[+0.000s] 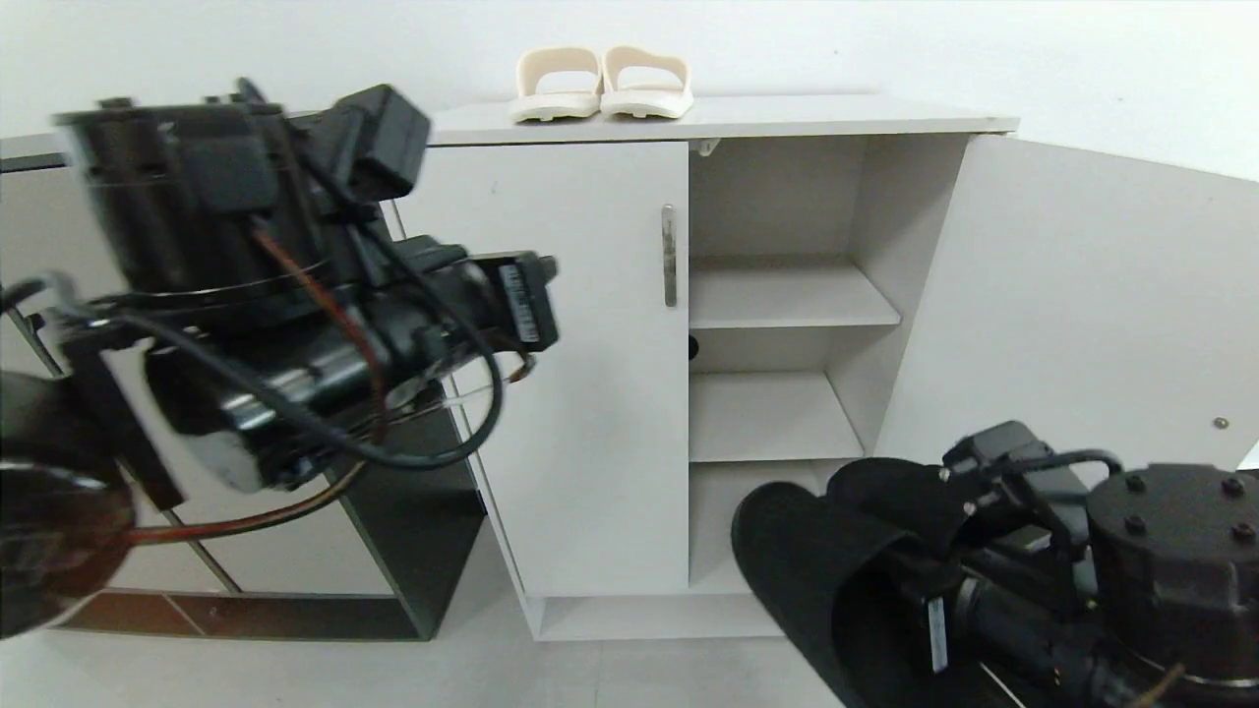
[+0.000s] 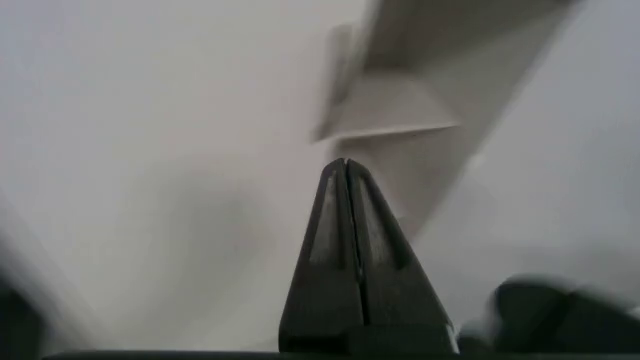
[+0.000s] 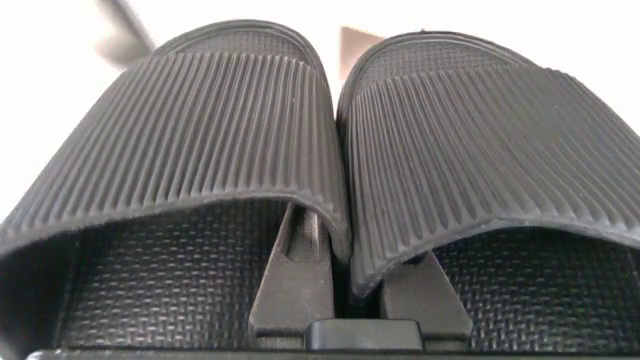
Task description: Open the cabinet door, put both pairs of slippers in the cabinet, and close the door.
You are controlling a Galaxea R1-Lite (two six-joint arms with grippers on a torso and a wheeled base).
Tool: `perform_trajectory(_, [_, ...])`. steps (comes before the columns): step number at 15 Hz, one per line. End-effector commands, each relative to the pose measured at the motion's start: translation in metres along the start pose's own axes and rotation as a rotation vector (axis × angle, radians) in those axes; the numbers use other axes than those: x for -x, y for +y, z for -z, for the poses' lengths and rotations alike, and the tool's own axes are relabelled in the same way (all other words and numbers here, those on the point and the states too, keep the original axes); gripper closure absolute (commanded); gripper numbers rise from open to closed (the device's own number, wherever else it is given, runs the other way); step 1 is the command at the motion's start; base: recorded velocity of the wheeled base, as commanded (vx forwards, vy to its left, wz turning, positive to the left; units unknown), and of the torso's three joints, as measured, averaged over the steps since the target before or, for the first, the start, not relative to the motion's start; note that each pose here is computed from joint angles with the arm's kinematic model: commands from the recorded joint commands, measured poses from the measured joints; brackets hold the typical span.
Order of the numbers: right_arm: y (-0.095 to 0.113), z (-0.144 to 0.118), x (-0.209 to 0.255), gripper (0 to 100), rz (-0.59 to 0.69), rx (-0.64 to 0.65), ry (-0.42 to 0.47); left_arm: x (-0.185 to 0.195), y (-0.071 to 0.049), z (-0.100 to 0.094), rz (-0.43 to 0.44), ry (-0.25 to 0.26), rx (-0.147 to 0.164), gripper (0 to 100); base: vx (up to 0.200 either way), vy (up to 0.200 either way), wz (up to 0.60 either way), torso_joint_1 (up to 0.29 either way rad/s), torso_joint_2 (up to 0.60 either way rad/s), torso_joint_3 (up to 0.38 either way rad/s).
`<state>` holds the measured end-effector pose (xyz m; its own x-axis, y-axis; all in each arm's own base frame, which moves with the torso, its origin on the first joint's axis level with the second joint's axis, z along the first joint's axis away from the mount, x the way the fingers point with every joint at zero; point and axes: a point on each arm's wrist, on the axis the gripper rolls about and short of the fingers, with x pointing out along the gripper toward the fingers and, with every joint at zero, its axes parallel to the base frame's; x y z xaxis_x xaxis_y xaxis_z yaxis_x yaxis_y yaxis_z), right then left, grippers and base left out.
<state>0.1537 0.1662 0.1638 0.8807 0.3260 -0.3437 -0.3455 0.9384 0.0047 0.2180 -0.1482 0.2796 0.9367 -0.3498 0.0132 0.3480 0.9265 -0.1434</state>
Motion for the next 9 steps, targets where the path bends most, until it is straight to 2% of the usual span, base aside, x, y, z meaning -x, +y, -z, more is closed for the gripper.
perform_trajectory(1, [-0.004,-0.010,-0.035,100,0.174,-0.044,-0.016,0.129,0.062,0.015,-0.421,-0.010,-0.111,100,0.000,0.000,0.00,0.000,0.00,0.000])
perform_trajectory(2, [-0.005,-0.013,-0.043,100,0.214,-0.065,-0.048,0.165,0.079,0.025,-0.569,-0.026,-0.113,100,0.000,0.000,0.00,0.000,0.00,0.000])
perform_trajectory(3, [-0.007,-0.013,-0.048,100,0.238,-0.076,-0.065,0.196,0.089,0.043,-0.692,-0.016,-0.117,100,0.000,0.000,0.00,0.000,0.00,0.000])
perform_trajectory(4, [-0.008,-0.014,-0.053,100,0.251,-0.081,-0.075,0.221,0.092,0.062,-0.777,-0.015,-0.116,100,0.000,0.000,0.00,0.000,0.00,0.000])
perform_trajectory(5, [-0.008,-0.013,-0.056,100,0.256,-0.081,-0.075,0.239,0.093,0.088,-0.830,-0.007,-0.118,100,0.000,0.000,0.00,0.000,0.00,0.000])
perform_trajectory(7, [-0.009,-0.011,-0.059,100,0.261,-0.080,-0.071,0.258,0.094,0.122,-0.932,-0.012,-0.121,100,0.000,0.000,0.00,0.000,0.00,0.000])
perform_trajectory(8, [-0.008,-0.009,-0.062,100,0.262,-0.077,-0.062,0.269,0.092,0.144,-0.970,0.000,-0.144,100,0.000,0.000,0.00,0.000,0.00,0.000])
perform_trajectory(9, [-0.008,-0.009,-0.063,100,0.262,-0.077,-0.062,0.274,0.090,0.151,-0.918,-0.009,-0.164,100,0.000,0.000,0.00,0.000,0.00,0.000])
